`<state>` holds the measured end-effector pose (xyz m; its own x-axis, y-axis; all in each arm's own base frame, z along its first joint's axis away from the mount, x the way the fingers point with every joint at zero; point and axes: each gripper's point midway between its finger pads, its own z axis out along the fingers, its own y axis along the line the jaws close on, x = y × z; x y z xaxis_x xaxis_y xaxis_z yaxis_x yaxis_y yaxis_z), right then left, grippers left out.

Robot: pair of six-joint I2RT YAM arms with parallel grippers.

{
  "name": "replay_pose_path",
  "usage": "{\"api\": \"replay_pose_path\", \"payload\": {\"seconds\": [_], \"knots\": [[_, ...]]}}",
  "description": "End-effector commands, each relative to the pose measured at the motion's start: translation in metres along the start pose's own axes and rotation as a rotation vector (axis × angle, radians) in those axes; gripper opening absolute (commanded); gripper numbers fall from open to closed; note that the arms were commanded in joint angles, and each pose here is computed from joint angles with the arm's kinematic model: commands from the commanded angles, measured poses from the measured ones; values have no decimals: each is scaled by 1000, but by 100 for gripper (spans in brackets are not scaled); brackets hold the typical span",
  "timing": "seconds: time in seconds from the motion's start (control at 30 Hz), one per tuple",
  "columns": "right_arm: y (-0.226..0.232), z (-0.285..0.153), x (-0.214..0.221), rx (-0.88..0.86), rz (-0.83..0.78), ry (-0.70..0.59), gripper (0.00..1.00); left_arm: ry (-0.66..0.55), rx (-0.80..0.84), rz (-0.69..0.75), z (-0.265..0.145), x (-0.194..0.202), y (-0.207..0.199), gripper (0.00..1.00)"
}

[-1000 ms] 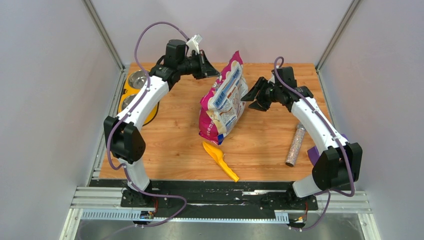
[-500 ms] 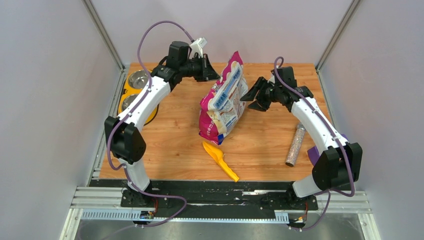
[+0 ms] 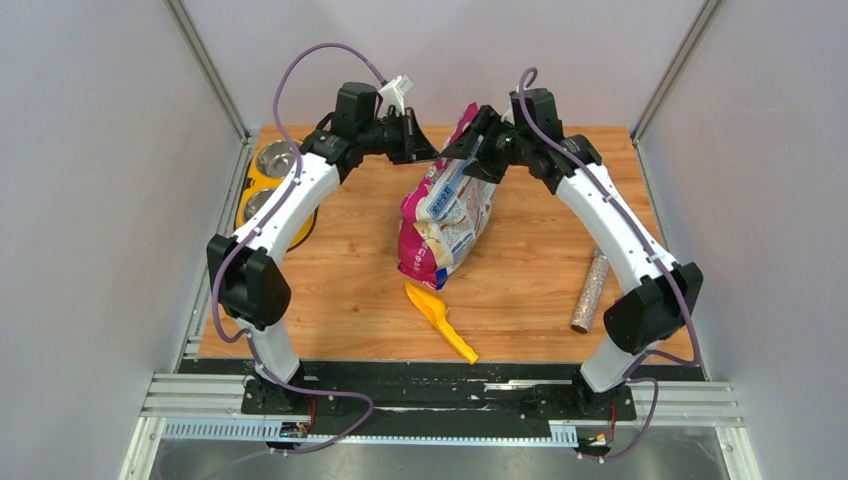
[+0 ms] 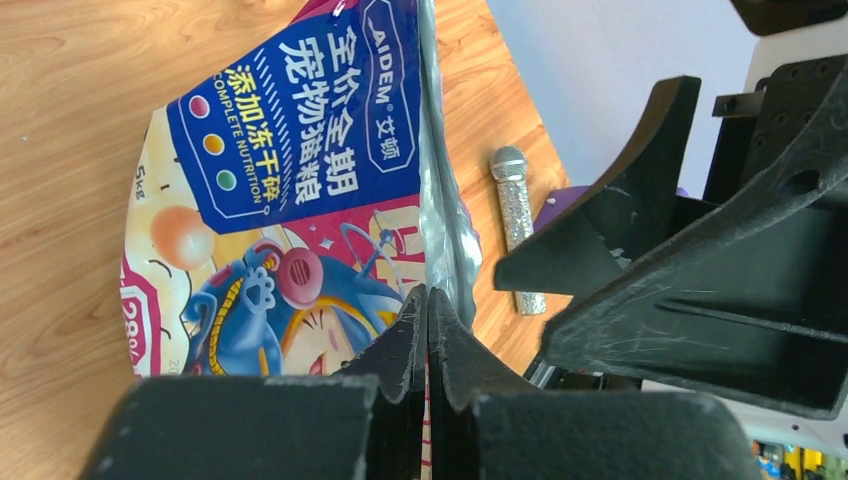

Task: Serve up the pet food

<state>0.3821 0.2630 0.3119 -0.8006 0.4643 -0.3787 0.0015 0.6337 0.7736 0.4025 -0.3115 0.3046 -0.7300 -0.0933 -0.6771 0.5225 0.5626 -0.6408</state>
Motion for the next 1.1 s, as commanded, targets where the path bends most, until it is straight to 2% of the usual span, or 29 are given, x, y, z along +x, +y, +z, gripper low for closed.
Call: {"api": "replay_pose_path", "payload": {"seconds": [0.0, 0.3, 0.57, 0.7, 0.77, 0.87, 1.07], "knots": [[8, 12, -19, 92, -3, -94, 60, -23, 78, 12, -21, -9, -42, 0], [1, 19, -36, 207, -7, -181, 47, -8, 101, 30, -21, -6, -44, 0], [-3, 19, -42, 229, -12, -215, 44, -3, 106, 42, -21, -7, -45, 0], [-9, 24, -40, 244, -20, -205, 32, 7, 116, 46, -20, -5, -46, 0], [-9, 24, -39, 244, -22, -198, 24, 19, 127, 47, -20, -3, -47, 10], [-8, 24, -36, 235, -26, -187, 2, 28, 125, 50, -17, 0, -44, 19], [10, 28, -20, 91, -59, -131, 0, 42, 119, 35, -8, 1, -37, 24]]}}
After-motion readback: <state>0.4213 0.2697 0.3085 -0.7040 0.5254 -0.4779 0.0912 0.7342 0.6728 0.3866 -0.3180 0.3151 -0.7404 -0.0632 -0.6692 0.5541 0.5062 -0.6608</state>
